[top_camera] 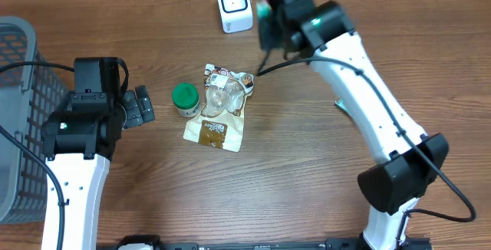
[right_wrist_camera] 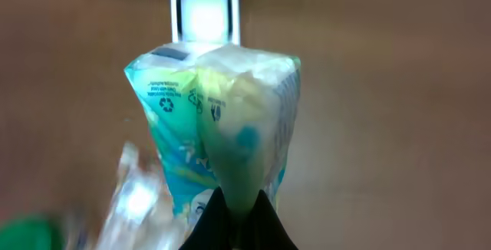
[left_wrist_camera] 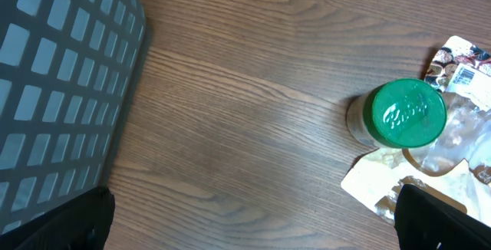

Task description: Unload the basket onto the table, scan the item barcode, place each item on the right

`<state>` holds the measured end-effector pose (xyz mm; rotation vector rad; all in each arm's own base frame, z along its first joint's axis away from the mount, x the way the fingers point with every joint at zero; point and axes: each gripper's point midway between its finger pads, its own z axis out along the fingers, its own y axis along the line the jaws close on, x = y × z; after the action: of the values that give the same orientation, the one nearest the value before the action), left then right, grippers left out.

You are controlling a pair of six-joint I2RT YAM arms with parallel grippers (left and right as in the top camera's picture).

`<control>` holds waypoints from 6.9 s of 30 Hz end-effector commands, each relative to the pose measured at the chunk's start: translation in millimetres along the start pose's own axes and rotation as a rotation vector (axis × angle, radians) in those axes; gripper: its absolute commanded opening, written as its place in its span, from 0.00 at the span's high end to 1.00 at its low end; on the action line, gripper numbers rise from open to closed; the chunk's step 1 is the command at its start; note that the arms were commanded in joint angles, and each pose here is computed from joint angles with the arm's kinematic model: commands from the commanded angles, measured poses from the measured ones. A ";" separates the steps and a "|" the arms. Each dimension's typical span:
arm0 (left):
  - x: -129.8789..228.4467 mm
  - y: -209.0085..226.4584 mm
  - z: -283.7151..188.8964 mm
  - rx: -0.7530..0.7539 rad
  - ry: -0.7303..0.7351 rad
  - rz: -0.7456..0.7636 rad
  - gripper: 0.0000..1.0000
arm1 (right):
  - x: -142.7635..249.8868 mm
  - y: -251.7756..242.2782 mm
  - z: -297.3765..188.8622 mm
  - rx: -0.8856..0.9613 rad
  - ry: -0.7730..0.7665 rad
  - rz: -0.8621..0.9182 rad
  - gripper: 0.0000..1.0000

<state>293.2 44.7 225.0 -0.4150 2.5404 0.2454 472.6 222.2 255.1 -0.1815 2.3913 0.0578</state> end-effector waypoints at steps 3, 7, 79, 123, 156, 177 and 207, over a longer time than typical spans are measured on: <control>-1.3 2.6 0.4 -0.012 -0.003 0.016 0.00 | -45.5 -7.4 15.1 0.242 -0.203 -0.239 0.96; -1.3 2.6 0.4 -0.012 -0.003 0.015 0.00 | -70.0 -5.3 44.6 0.352 -0.303 -0.367 0.96; -1.3 2.6 0.4 -0.012 -0.003 0.015 0.00 | 152.2 -157.8 -6.7 0.229 0.623 0.498 0.96; -1.3 2.6 0.4 -0.012 -0.003 0.015 0.00 | 206.8 -6.1 61.4 -0.460 0.659 0.452 0.25; -1.4 2.6 0.4 -0.012 -0.003 0.015 0.00 | 260.3 100.3 140.4 -0.695 0.552 0.579 0.34; -1.4 2.6 0.4 -0.012 -0.003 0.016 0.00 | 202.9 196.1 89.2 -1.055 0.313 0.387 0.75; -1.3 2.6 0.4 -0.012 -0.003 0.016 0.01 | 218.2 198.4 138.7 -0.798 0.283 0.485 0.73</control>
<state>293.2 44.8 225.0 -0.4152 2.5403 0.2459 374.3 403.3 9.8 0.0187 2.5070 1.2878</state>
